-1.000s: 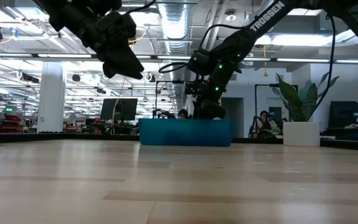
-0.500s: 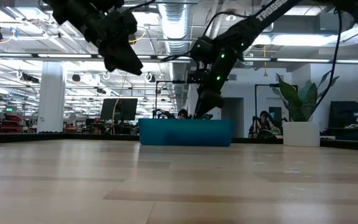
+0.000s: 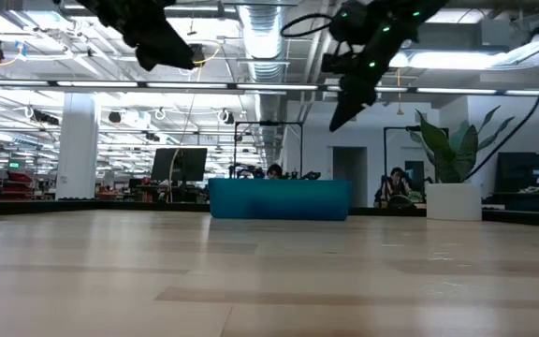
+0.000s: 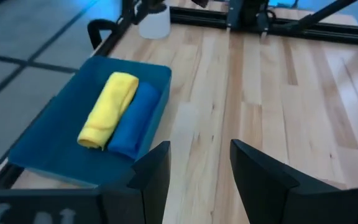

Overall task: Roll microfiber towels into tight, uniform cylinder then place into a basket
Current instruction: Return to Home Position

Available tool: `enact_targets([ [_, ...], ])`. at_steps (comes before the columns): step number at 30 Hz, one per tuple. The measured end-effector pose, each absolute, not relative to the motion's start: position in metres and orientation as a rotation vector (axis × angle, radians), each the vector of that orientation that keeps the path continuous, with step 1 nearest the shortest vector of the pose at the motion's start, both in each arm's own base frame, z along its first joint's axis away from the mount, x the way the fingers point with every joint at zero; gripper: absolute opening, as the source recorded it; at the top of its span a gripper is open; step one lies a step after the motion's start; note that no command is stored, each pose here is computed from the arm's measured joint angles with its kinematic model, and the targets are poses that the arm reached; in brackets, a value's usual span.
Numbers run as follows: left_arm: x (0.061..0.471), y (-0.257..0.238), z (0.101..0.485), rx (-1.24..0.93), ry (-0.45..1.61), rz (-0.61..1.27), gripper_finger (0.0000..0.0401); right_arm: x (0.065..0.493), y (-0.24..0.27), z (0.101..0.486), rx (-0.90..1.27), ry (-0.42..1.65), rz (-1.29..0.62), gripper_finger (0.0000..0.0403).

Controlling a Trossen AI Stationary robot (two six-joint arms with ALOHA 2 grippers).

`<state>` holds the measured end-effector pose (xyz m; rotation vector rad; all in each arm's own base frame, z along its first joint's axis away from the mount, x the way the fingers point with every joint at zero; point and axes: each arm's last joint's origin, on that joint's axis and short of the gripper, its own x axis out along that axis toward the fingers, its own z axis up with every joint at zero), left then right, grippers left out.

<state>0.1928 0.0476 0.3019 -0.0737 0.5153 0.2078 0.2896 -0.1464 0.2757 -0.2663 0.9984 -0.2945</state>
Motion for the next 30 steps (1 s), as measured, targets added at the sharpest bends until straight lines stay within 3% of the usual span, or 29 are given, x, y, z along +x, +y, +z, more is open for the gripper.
enact_targets([
  [13,0.161,0.031,0.230,-0.169,0.373,0.205,0.0157,0.233,-0.060,0.265,-0.163,0.798,-0.235,0.0060],
  [30,0.120,0.016,0.197,-0.168,0.196,0.140,0.0157,0.155,-0.017,0.255,-0.067,0.475,-0.179,0.0053],
])
